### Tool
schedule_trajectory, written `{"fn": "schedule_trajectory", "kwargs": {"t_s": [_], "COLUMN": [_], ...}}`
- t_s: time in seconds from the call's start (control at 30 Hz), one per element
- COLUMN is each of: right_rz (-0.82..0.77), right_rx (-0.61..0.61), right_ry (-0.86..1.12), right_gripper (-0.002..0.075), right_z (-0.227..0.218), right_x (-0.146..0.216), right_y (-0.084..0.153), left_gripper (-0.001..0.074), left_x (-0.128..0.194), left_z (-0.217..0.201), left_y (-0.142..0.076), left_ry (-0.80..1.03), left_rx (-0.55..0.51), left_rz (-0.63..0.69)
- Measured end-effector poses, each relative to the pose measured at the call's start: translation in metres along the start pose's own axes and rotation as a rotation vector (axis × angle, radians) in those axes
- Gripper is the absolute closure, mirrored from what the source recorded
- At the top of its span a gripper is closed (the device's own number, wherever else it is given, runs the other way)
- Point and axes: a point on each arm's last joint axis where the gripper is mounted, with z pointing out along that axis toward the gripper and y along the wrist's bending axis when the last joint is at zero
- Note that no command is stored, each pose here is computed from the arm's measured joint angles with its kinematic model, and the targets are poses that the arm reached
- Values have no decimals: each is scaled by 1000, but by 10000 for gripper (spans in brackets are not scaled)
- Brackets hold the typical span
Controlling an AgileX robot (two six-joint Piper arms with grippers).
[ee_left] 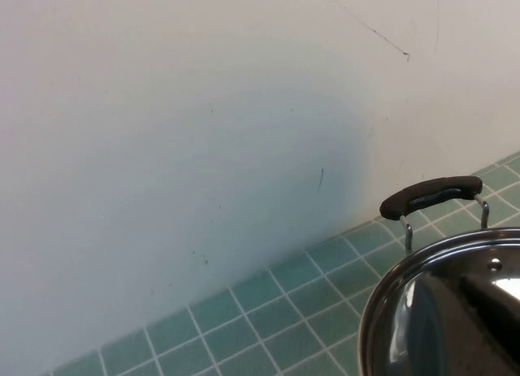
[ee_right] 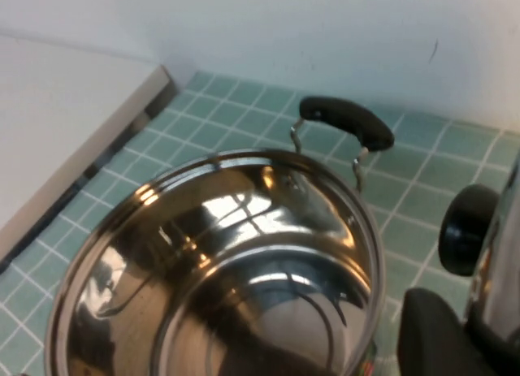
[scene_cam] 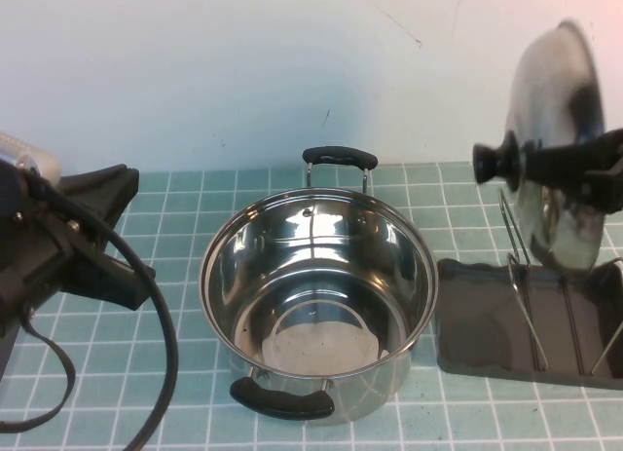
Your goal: Put pot lid on rack
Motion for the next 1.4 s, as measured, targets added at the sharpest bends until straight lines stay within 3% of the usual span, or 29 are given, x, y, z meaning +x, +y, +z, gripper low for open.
{"fn": "schedule_trajectory", "kwargs": {"t_s": [0.13, 0.3, 0.6, 0.73, 1.03, 1.2, 1.4], "right_rz": [59, 37, -20, -20, -67, -140, -357], "right_rx": [-2, -10, -69, -78, 28, 101, 218], "right_ry": [75, 119, 214, 220, 104, 65, -80], "right_gripper": [651, 640, 496, 475, 471, 470, 503], "right_z": [20, 22, 21, 20, -42, -89, -146], "right_x": [12, 17, 25, 26, 6, 4, 9], "right_y": [-15, -16, -11, -10, -2, 18, 74], "left_gripper": [736, 736, 736, 736, 736, 736, 736], "left_x": [2, 5, 5, 5, 10, 7, 21], "left_z": [0, 0, 0, 0, -3, -8, -34], "left_y": [2, 5, 6, 6, 12, 13, 11], "left_ry": [18, 53, 60, 59, 116, 100, 86], "left_rx": [-17, -57, -64, -64, -133, -152, -180], "left_rz": [10, 12, 13, 8, 38, -9, -32]}}
